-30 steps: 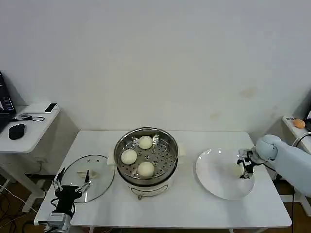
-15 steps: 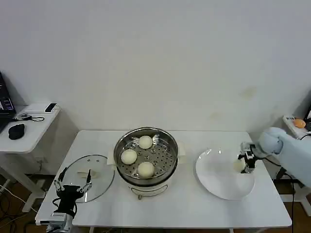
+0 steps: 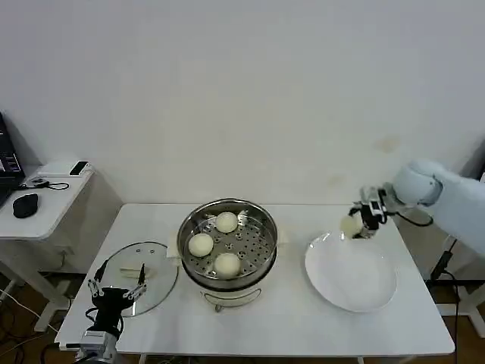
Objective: Take steamed baozi put them in steamer then cover it.
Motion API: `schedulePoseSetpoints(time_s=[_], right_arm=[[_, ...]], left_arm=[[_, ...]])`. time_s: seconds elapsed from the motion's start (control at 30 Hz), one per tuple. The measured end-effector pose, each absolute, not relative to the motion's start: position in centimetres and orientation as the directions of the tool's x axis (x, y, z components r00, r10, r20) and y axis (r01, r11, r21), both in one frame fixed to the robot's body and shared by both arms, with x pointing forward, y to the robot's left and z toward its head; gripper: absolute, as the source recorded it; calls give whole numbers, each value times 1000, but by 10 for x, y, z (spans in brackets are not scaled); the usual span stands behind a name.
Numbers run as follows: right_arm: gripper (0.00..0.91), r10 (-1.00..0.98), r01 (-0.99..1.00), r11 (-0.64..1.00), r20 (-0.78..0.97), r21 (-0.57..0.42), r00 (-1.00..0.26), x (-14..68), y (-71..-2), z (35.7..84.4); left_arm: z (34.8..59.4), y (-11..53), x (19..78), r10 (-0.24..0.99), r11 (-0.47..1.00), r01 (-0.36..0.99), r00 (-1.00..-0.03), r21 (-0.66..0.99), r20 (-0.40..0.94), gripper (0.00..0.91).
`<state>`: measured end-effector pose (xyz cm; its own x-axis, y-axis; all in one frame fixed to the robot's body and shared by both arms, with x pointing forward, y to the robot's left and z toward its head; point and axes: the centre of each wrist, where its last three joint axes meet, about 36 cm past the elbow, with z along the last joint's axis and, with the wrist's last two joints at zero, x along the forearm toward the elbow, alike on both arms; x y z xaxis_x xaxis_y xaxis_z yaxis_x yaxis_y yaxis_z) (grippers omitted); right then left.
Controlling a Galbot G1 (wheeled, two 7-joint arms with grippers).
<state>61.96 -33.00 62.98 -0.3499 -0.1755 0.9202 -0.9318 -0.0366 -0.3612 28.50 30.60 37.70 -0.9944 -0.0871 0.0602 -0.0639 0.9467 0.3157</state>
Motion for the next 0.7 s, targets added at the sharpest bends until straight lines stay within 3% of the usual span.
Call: schedulePoseSetpoints(time_s=[0.27,0.7], right_arm=[[736,-258,-921,-33,893,-389,-368,631,-249,668],[736,-324,-939,-17,890,-344,-321,630,-126,662]], left_arm=[[375,310,284,-97,945,-71,-993,320,65,907],[377,313,285,-113,945,-90,-992,313,54,907]])
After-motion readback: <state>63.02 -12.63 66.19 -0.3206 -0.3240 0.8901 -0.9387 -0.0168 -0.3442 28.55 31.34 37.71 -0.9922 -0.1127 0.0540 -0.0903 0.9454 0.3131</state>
